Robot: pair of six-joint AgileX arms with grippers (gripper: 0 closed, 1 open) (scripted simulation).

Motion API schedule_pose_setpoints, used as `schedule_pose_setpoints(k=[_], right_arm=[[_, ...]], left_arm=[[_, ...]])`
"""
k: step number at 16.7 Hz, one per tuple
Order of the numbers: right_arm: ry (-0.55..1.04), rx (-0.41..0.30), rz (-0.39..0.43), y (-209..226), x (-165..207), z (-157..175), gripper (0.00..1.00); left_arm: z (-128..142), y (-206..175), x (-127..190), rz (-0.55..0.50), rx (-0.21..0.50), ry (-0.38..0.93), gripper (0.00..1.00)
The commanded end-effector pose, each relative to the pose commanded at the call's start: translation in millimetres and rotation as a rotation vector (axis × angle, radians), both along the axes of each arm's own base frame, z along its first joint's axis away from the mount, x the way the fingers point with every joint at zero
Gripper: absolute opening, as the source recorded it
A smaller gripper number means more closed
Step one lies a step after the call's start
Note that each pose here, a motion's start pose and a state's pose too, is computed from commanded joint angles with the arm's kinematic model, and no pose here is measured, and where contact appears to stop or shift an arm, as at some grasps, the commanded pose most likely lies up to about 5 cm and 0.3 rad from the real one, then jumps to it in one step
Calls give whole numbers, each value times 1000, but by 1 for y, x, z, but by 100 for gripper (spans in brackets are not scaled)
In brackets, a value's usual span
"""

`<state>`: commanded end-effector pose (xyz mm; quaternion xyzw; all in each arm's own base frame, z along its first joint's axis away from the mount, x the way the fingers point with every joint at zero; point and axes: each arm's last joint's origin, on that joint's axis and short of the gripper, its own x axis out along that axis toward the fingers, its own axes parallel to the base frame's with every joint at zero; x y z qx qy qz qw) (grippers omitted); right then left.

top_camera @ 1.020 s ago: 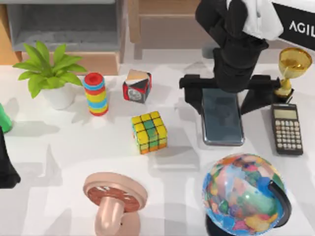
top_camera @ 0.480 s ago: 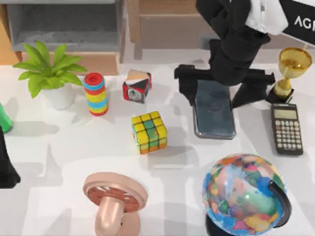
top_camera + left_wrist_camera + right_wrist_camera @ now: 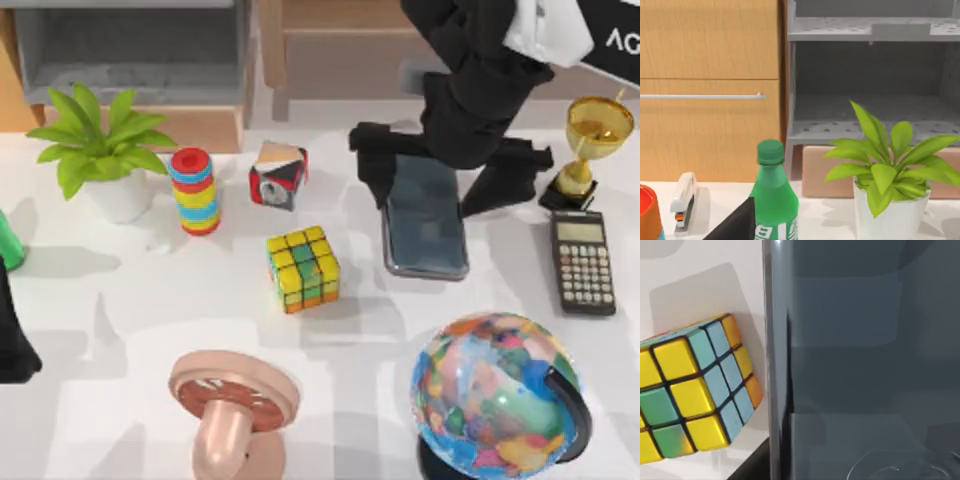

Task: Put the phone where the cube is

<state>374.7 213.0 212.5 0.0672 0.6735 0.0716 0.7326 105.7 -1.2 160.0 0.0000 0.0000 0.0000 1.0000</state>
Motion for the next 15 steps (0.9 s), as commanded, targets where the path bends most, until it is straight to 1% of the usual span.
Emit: schedule_pose_setpoints(k=[7,11,15], right_arm=[[1,-2,-5,1,-3,-4,0],[-20,-26,-15,0,-2,-10,0],[-32,-69,-24,-1,0,-24,0]], left_arm=[[0,0,0,0,0,0,100],[0,0,0,0,0,0,100],[0,0,0,0,0,0,100]])
